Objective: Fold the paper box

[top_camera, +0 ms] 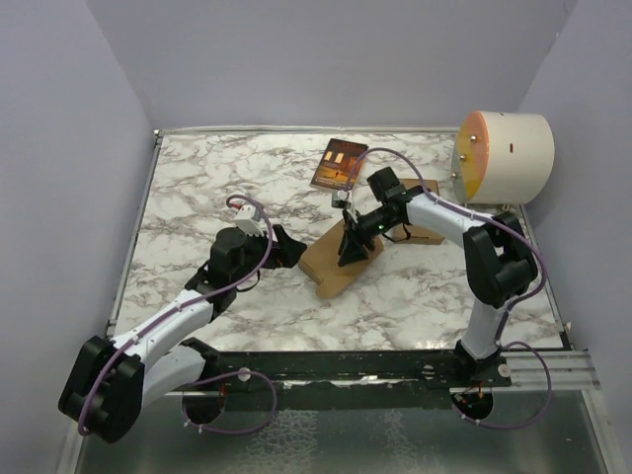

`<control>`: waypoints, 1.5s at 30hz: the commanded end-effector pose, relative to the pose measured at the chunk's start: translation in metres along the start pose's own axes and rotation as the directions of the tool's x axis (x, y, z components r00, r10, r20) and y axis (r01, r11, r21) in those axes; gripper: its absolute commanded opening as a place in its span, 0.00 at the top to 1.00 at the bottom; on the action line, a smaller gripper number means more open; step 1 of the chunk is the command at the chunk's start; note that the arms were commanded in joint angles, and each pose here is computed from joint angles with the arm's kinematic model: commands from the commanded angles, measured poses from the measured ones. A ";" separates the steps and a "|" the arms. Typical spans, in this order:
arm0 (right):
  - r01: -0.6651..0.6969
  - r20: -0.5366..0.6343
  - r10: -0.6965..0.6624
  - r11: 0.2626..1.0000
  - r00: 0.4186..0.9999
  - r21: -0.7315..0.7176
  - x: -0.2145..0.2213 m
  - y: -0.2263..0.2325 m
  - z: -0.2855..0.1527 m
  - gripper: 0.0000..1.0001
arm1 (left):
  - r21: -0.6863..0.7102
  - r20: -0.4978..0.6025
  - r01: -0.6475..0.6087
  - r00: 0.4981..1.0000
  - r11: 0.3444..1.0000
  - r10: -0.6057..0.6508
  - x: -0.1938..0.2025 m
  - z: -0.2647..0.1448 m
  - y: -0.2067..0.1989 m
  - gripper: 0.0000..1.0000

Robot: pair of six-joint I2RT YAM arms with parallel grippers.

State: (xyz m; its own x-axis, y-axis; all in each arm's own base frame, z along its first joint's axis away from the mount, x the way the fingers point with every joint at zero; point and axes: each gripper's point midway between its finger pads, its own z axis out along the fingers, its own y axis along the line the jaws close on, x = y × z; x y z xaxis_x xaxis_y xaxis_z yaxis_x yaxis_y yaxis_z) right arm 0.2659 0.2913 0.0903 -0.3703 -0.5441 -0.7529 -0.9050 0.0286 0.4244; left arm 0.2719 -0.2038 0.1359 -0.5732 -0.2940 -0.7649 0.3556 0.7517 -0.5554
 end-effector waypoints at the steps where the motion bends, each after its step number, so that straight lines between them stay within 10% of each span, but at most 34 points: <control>1: 0.063 0.085 -0.059 0.997 0.995 -0.042 -0.017 0.014 -0.015 0.56 | 0.029 0.138 -0.023 0.990 0.999 0.019 -0.029 -0.002 -0.006 0.11; 24: -0.057 0.004 0.057 0.978 0.998 0.199 0.022 -0.048 -0.026 0.58 | 0.046 -0.065 0.029 0.998 0.999 -0.026 0.014 0.047 0.019 0.19; 33: 0.027 0.205 -0.030 0.999 0.978 0.020 -0.025 -0.004 -0.053 0.56 | 0.012 -0.062 0.024 0.998 1.000 -0.023 0.016 0.040 0.025 0.22; 40: -0.012 0.179 -0.016 0.988 0.984 0.152 -0.015 -0.029 -0.059 0.53 | 0.021 -0.047 0.046 0.998 0.999 -0.045 0.018 0.034 0.025 0.20; 45: -0.131 0.179 0.070 0.926 0.981 0.354 -0.005 -0.076 -0.076 0.34 | 0.042 -0.094 0.111 0.990 0.993 -0.107 0.031 0.038 0.024 0.20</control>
State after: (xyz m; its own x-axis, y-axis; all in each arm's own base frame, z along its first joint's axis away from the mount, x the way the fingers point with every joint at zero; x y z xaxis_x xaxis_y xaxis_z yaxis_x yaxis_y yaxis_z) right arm 0.3159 0.2444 0.1149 -0.4126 -0.3984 -0.8192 -0.9104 0.2114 0.3557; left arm 0.2967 -0.2127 0.0926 -0.6432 -0.2984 -0.7052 0.3279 0.7249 -0.6058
